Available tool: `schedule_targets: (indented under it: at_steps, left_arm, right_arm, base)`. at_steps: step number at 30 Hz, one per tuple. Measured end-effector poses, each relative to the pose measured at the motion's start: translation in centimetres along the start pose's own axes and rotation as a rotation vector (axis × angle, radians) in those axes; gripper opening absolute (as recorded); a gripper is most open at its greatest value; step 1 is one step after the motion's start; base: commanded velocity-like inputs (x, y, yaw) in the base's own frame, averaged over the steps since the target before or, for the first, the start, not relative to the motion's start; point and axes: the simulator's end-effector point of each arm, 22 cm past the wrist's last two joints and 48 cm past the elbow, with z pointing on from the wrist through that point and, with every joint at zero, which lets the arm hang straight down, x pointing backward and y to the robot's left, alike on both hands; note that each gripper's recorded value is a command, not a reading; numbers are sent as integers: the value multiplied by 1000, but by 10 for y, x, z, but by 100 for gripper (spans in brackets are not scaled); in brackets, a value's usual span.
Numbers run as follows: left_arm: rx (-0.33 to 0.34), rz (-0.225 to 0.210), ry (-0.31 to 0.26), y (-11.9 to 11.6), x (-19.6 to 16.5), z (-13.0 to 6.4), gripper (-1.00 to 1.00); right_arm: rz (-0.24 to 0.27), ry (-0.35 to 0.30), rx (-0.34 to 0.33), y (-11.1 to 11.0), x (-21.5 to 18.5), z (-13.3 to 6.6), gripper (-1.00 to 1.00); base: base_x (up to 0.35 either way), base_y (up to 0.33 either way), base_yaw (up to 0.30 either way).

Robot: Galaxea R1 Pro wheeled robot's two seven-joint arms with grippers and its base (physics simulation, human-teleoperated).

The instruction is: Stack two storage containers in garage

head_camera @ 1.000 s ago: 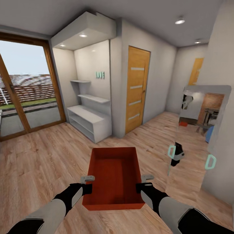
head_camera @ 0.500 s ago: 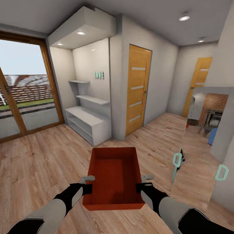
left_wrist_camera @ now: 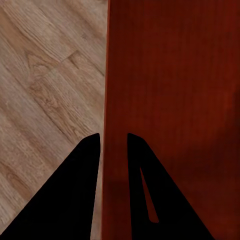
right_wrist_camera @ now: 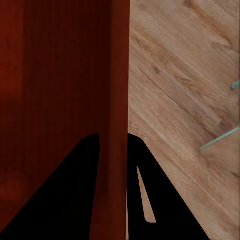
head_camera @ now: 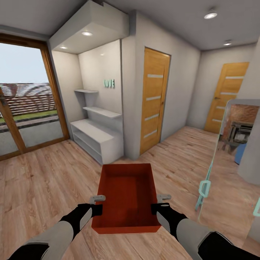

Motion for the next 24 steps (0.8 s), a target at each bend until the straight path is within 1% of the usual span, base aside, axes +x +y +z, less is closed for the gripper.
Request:
schedule_targets:
  at_steps: [11,24]
  left_arm:
    - [0,0,0,0,0,0,-100]
    - [0,0,0,0,0,0,-100]
  right_arm:
    - [0,0,0,0,0,0,-100]
    - [0,0,0,0,0,0,-100]
  base:
    - [323,0,-15]
    - [323,0,-207]
